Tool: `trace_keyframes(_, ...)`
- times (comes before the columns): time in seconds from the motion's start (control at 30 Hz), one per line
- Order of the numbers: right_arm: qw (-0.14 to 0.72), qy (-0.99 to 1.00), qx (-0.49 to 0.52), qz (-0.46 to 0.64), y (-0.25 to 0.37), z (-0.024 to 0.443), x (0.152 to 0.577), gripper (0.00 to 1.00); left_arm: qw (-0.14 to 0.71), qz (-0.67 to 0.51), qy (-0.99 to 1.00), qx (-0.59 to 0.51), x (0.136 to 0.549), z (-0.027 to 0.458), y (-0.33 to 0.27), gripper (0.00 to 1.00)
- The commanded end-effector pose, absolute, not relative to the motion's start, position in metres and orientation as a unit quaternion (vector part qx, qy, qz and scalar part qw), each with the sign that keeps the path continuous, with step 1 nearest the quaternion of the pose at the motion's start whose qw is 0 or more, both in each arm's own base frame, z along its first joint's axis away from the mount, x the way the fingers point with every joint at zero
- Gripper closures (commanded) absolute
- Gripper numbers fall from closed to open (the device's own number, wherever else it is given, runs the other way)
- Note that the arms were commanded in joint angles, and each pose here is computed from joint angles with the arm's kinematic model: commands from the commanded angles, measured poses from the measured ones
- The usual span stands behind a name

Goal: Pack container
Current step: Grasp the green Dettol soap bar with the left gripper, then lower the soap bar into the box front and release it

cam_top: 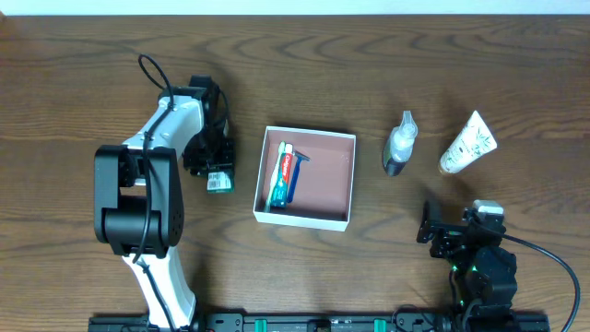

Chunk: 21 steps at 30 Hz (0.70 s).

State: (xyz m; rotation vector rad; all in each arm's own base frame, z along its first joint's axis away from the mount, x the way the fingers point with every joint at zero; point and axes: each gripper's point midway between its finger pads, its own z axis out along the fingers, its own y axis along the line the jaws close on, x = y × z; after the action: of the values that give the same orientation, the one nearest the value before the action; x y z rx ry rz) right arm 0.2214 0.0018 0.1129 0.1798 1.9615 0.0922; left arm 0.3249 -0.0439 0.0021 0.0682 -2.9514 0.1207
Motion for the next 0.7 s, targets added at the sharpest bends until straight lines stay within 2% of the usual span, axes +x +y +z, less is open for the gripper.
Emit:
trace_keyframes(0.0, 0.554, 0.828, 0.083, 0.039, 0.0, 0.113, 0.221, 0.01, 0.051, 0.053, -0.997, 0.017, 0.334, 0.043, -0.051, 0.69)
trace_keyframes(0.2, 0.554, 0.828, 0.083, 0.039, 0.0, 0.113, 0.221, 0.01, -0.051, 0.067, -0.996, -0.021, 0.333, 0.119, -0.075, 0.69)
trace_keyframes(0.37, 0.554, 0.828, 0.083, 0.039, 0.0, 0.113, 0.221, 0.01, -0.143, 0.093, -0.982, -0.085, 0.327, 0.17, -0.124, 0.69)
trace_keyframes(0.5, 0.554, 0.828, 0.083, 0.039, 0.0, 0.113, 0.221, 0.01, -0.165, 0.113, -0.971, -0.129, 0.324, 0.169, -0.171, 0.69)
trace_keyframes(0.67, 0.554, 0.828, 0.083, 0.038, 0.0, 0.113, 0.221, 0.01, -0.146, 0.09, -0.978, -0.115, 0.322, 0.134, -0.194, 0.69)
